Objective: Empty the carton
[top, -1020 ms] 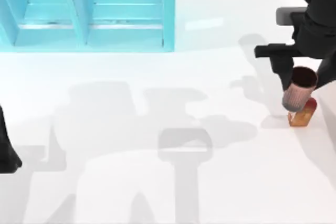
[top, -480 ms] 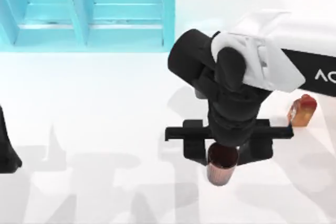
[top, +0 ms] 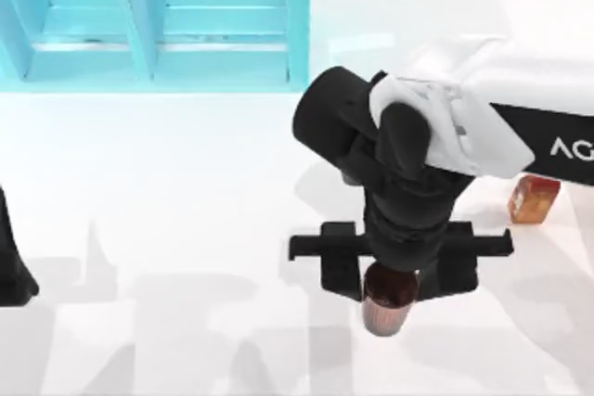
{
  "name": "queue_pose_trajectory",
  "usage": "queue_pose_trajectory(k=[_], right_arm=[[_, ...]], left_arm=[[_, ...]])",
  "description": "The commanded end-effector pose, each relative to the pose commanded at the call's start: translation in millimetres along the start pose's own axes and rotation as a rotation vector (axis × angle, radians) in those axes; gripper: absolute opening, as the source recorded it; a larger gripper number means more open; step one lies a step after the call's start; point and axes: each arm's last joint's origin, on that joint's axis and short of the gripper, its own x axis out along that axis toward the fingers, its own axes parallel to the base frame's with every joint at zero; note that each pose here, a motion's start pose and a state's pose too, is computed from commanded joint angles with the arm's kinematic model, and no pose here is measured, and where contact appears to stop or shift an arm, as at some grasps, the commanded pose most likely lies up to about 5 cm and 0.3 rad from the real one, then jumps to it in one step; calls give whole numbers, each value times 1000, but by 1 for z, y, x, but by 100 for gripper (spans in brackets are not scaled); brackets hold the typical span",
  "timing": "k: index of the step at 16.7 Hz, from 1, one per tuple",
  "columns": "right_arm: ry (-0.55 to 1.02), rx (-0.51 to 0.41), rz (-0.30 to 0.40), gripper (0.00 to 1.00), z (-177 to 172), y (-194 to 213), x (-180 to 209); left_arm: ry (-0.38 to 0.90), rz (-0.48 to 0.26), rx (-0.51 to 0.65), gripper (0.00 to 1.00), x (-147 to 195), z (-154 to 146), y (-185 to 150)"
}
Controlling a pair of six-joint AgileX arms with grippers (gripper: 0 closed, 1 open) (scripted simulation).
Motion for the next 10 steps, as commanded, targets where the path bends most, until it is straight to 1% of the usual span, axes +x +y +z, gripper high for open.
queue_pose_trajectory(k=[7, 10], right_arm=[[-4, -3, 3, 0, -2, 1, 34], [-4, -3, 3, 0, -2, 0, 34]], left_arm=[[0, 0, 0, 100, 0, 0, 0], [0, 0, 0, 100, 0, 0, 0]])
